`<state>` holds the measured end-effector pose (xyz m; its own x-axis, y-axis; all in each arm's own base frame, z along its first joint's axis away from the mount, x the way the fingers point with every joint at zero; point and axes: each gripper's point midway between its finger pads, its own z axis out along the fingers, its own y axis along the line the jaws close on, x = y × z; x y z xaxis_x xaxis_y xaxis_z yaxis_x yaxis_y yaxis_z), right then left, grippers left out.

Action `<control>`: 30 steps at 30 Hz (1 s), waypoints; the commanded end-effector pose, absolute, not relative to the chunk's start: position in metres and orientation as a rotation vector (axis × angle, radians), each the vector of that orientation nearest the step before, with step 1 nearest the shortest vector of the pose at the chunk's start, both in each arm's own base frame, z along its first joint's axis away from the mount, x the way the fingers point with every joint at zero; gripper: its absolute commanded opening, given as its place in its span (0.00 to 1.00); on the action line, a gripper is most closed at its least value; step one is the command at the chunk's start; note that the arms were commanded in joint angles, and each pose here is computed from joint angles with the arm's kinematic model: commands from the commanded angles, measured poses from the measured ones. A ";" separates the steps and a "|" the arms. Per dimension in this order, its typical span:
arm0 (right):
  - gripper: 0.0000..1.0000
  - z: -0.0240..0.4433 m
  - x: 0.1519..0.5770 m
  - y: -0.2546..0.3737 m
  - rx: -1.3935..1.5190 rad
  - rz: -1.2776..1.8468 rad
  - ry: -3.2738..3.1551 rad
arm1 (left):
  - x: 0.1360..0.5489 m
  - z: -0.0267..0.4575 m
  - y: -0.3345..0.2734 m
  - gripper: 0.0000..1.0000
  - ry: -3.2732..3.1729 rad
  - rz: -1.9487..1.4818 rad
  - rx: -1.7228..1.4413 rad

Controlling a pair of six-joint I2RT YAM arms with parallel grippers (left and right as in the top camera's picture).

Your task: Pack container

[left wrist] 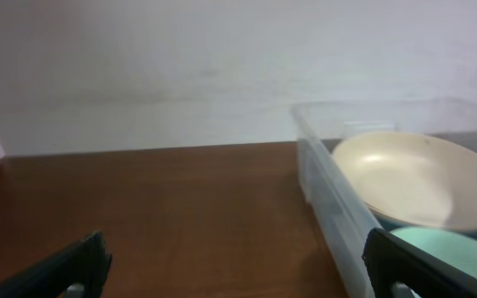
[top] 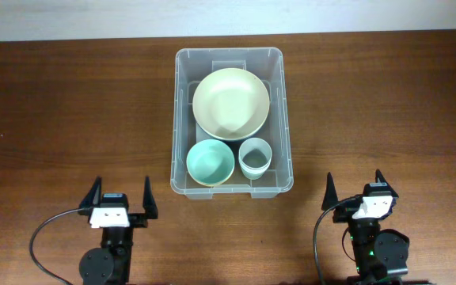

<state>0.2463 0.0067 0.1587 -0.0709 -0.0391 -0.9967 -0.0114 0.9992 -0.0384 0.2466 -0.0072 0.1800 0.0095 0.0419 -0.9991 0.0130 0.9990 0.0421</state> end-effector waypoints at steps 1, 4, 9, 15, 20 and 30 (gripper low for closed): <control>0.99 0.156 0.246 0.008 -0.047 -0.020 1.647 | 0.245 0.176 -0.024 1.00 1.554 0.034 0.211; 0.99 0.156 0.246 0.008 -0.047 -0.020 1.647 | 0.245 0.165 -0.027 1.00 1.598 0.018 0.232; 0.99 0.156 0.246 0.008 -0.047 -0.020 1.647 | 0.245 0.159 -0.026 1.00 1.624 0.021 0.229; 0.99 0.156 0.246 0.008 -0.047 -0.020 1.647 | 0.245 0.158 -0.025 1.00 1.630 0.016 0.212; 0.99 0.156 0.246 0.008 -0.047 -0.020 1.647 | 0.245 0.158 -0.025 1.00 1.630 0.016 0.212; 0.99 0.156 0.246 0.008 -0.047 -0.020 1.647 | 0.246 0.157 -0.014 1.00 1.644 0.014 0.104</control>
